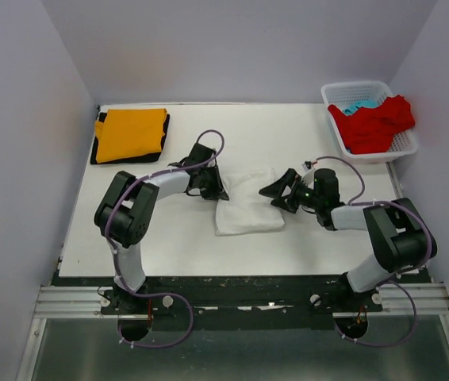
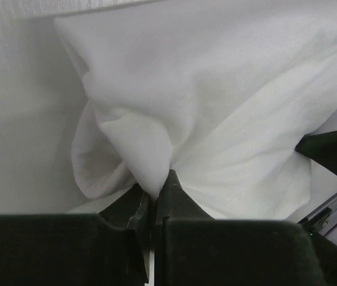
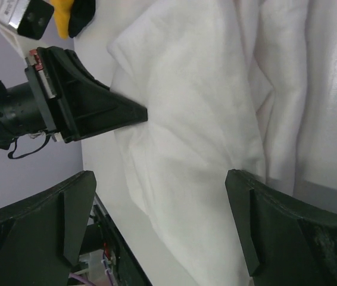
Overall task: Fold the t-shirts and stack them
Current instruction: Put the neatly folded tshirt into the corner of the board with the left arm
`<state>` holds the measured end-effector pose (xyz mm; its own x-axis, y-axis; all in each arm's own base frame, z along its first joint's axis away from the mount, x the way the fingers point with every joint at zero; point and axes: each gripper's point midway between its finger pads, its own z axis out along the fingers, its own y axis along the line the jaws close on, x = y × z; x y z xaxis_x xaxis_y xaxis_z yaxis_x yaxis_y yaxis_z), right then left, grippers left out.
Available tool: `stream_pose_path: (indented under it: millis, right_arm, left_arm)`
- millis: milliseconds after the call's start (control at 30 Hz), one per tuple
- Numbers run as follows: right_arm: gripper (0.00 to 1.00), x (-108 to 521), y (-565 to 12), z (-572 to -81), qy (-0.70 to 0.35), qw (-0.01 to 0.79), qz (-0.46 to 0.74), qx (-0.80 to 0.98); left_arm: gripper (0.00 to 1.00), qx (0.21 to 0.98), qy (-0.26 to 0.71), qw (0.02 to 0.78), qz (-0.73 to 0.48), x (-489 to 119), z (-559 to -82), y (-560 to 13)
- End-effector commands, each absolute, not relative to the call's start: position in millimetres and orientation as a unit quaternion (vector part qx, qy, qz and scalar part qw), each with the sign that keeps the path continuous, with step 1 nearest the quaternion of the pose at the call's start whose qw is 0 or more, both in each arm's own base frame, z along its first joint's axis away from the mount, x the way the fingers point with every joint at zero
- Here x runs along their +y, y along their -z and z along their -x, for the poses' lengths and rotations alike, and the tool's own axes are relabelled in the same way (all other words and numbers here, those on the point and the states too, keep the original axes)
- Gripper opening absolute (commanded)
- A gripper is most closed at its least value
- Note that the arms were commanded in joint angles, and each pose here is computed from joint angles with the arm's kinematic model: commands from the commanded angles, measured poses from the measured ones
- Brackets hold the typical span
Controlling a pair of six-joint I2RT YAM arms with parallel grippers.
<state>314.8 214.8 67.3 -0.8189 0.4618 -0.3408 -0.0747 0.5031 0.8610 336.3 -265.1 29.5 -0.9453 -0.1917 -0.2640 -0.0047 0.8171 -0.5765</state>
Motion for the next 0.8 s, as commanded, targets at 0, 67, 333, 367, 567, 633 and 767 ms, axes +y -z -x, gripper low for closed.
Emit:
stream_pose_path:
  millis: [0,67,333,367,567,633,767]
  right_arm:
    - [1.00,207.5,-95.2,-314.0,-0.470,0.316,-0.095,0.819]
    - [1.00,197.2,-104.4,-313.9,-0.444,0.345,-0.097,0.821]
    - [1.00,139.1,-126.5,-316.2,-0.313,0.455,-0.151,0.820]
    - [1.00,136.7,-128.2,-315.2,-0.310,0.460,-0.153,0.818]
    - [1.00,131.7,-133.5,-317.3,-0.300,0.476,-0.154,0.813]
    - [1.00,129.5,-129.9,-319.6,-0.291,0.475,-0.157,0.816]
    - [1.00,125.7,-120.9,-323.6,-0.273,0.471,-0.160,0.823]
  left_arm:
    - [0.00,0.960,0.233,0.150,0.043,-254.8,-335.8,-19.3]
    - [0.00,0.966,0.182,0.179,0.038,-238.9,-346.0,-27.5]
    - [0.00,0.939,-0.027,0.331,-0.082,-174.5,-421.7,-103.9]
    - [0.00,0.931,-0.044,0.350,-0.099,-168.9,-432.7,-113.2]
    - [0.00,0.904,-0.070,0.403,-0.120,-134.4,-484.7,-169.2]
    - [0.00,0.898,-0.091,0.411,-0.124,-115.8,-496.4,-188.1]
    - [0.00,0.884,-0.144,0.430,-0.119,-68.1,-515.4,-217.2]
